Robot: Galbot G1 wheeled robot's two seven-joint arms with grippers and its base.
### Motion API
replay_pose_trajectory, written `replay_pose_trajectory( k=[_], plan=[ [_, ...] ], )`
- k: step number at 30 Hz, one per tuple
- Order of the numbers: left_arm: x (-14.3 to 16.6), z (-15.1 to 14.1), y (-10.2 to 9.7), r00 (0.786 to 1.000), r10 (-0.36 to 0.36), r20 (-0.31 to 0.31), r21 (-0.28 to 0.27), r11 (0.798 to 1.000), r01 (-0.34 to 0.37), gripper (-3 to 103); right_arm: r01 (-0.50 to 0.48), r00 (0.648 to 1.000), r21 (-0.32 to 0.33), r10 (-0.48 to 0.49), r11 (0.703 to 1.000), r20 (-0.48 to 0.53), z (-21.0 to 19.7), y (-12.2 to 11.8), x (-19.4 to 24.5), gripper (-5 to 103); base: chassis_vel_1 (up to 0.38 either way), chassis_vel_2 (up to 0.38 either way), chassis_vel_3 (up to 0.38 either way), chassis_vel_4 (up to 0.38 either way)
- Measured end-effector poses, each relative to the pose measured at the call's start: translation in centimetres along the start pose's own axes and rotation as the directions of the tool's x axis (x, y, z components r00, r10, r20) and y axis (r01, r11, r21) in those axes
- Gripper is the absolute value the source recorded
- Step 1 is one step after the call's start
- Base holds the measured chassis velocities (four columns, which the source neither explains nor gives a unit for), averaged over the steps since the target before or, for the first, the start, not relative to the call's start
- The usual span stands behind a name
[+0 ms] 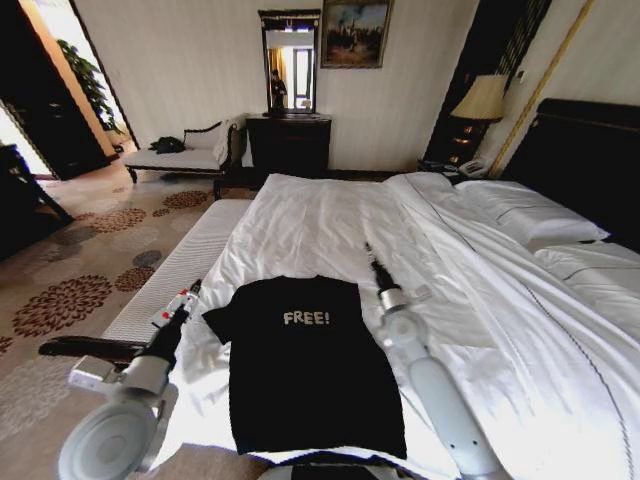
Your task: Fold the clothes on the bed.
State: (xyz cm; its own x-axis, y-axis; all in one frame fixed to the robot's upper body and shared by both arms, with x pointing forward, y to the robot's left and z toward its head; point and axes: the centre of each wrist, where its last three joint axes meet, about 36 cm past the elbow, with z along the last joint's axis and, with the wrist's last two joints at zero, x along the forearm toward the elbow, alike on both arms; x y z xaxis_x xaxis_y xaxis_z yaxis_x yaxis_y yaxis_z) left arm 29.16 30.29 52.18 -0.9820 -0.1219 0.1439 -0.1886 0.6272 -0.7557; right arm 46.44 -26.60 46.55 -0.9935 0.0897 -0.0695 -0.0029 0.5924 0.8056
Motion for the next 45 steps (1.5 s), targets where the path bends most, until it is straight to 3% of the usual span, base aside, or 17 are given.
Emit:
replay_pose_trajectory(
  k=[1, 2, 3, 6, 7, 10, 20, 24, 37, 45],
  plan=[
    [-0.9, 0.2, 0.9, 1.0, -0.024, -0.007, -0.001, 1.0, 0.024, 100, -0.017, 1.0, 0.004, 0.017, 1.0, 0.016, -0.4, -0.3, 0.1, 77, 0.0, 0.0, 0.0, 0.0],
    [-2.1, 0.6, 2.1, 0.998, -0.054, -0.019, 0.001, 0.999, 0.054, 100, -0.034, 0.999, 0.007, 0.034, 0.999, 0.03, -0.7, -0.6, 0.3, 77, 0.0, 0.0, 0.0, 0.0],
    [-3.8, 1.5, 4.2, 0.993, -0.106, -0.052, 0.009, 0.994, 0.107, 100, -0.065, 0.997, -0.006, 0.065, 0.998, 0.044, -1.1, -1.0, 0.8, 87, 0.0, 0.0, 0.0, 0.0],
    [-5.1, 2.6, 5.9, 0.985, -0.146, -0.096, 0.038, 0.988, 0.151, 100, -0.093, 0.994, -0.027, 0.094, 0.995, 0.05, -1.5, -1.4, 1.6, 87, 0.0, 0.0, 0.0, 0.0],
    [-5.6, 3.0, 6.5, 0.981, -0.159, -0.113, 0.049, 0.985, 0.166, 100, -0.103, 0.993, -0.031, 0.105, 0.994, 0.053, -1.6, -1.6, 1.9, 97, 0.0, 0.0, 0.0, 0.0],
    [-7.3, 4.1, 8.3, 0.968, -0.195, -0.16, 0.079, 0.975, 0.209, 100, -0.145, 0.987, -0.048, 0.148, 0.988, 0.067, -1.8, -2.5, 2.9, 99, 0.0, 0.0, 0.0, 0.0],
    [-8.4, 4.4, 8.6, 0.966, -0.158, -0.206, 0.159, 0.968, 0.192, 100, -0.204, 0.977, -0.053, 0.207, 0.978, 0.058, -1.8, -3.5, 4.2, 100, 0.0, 0.0, 0.0, 0.0],
    [-9.3, 4.8, 9.8, 0.958, -0.173, -0.23, 0.213, 0.951, 0.223, 100, -0.214, 0.975, -0.055, 0.217, 0.975, 0.05, -1.6, -3.5, 4.6, 100, 0.0, 0.0, 0.0, 0.0],
    [-9.3, 5.6, 11.8, 0.932, -0.226, -0.284, 0.235, 0.926, 0.296, 100, -0.23, 0.972, -0.038, 0.231, 0.973, 0.033, -1.5, -3.6, 5.1, 100, 0.0, 0.0, 0.0, 0.0],
    [-10.4, 6.3, 11.4, 0.933, -0.202, -0.299, 0.25, 0.927, 0.281, 101, -0.236, 0.971, -0.03, 0.237, 0.971, 0.028, -1.7, -3.5, 4.8, 100, 0.0, 0.0, 0.0, 0.0]
  ],
)
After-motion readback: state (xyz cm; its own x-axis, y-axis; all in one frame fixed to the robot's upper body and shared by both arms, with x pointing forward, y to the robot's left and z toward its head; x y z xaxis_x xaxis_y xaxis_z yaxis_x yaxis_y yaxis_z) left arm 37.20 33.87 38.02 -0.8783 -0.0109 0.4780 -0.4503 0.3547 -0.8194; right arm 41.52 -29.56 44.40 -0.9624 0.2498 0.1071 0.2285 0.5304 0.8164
